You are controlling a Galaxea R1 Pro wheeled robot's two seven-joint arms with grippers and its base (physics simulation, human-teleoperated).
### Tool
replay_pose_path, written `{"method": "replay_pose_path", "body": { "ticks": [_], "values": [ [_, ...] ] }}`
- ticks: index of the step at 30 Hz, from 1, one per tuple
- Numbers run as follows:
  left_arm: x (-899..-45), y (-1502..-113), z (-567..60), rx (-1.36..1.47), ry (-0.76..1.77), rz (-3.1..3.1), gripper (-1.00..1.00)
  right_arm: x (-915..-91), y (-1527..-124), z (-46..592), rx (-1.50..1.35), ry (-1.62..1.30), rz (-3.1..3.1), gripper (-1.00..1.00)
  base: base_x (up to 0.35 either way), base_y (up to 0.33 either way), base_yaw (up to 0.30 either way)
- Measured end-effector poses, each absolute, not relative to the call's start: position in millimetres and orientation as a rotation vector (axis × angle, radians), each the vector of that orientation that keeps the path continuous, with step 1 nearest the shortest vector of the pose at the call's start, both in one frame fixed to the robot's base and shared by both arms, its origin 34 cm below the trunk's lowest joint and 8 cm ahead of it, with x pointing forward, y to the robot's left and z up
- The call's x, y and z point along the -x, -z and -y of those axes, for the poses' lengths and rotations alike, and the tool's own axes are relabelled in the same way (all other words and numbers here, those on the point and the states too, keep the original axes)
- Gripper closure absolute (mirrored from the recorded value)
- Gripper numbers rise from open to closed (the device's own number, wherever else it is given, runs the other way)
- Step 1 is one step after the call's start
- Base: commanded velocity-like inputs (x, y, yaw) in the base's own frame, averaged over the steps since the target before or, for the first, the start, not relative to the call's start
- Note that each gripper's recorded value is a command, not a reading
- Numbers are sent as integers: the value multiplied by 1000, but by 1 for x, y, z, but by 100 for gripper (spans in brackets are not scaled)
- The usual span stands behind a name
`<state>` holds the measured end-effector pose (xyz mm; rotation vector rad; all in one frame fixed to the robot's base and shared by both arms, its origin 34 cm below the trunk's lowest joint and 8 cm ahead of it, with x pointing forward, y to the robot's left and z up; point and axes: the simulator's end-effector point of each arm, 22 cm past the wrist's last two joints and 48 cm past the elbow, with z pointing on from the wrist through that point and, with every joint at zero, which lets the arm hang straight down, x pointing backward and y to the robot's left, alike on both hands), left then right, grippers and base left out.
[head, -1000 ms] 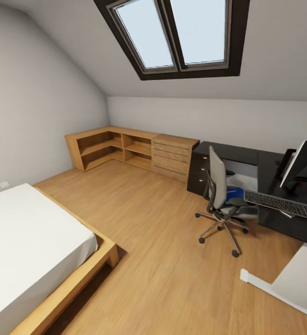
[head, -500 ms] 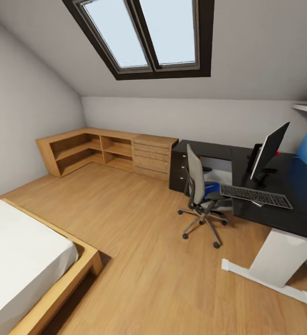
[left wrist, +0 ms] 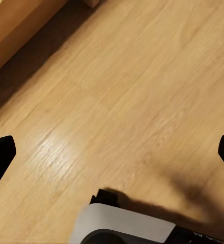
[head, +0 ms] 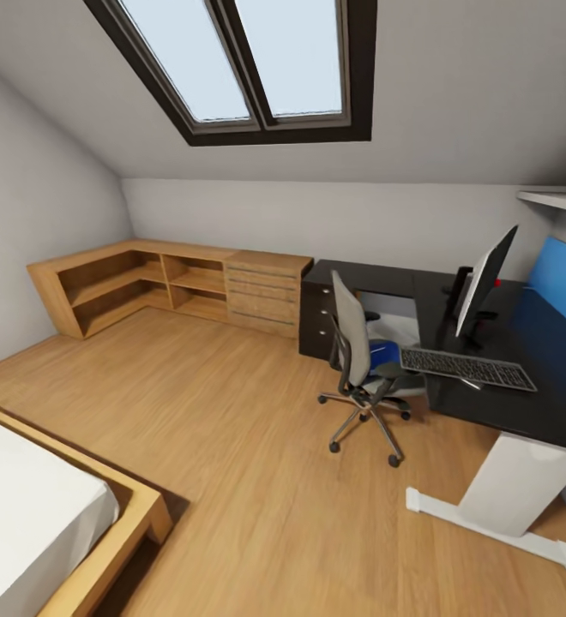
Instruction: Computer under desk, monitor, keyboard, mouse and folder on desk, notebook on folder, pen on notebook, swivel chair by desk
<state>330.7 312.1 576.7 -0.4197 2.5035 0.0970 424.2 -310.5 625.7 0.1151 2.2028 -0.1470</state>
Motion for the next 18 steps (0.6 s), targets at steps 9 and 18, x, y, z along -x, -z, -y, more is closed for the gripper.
{"method": "replay_pose_path", "body": {
  "ticks": [9, 18],
  "values": [
    [-331, -577, -312, 420, -96, -2504, -100, -424, -625, 310, -115, 147, -2204, -100, 327, 81, -2],
    [-333, -575, -280, 426, -36, -2506, -100, -413, -616, 287, -80, 106, -2242, -100, 37, 8, 0]
  ]
}}
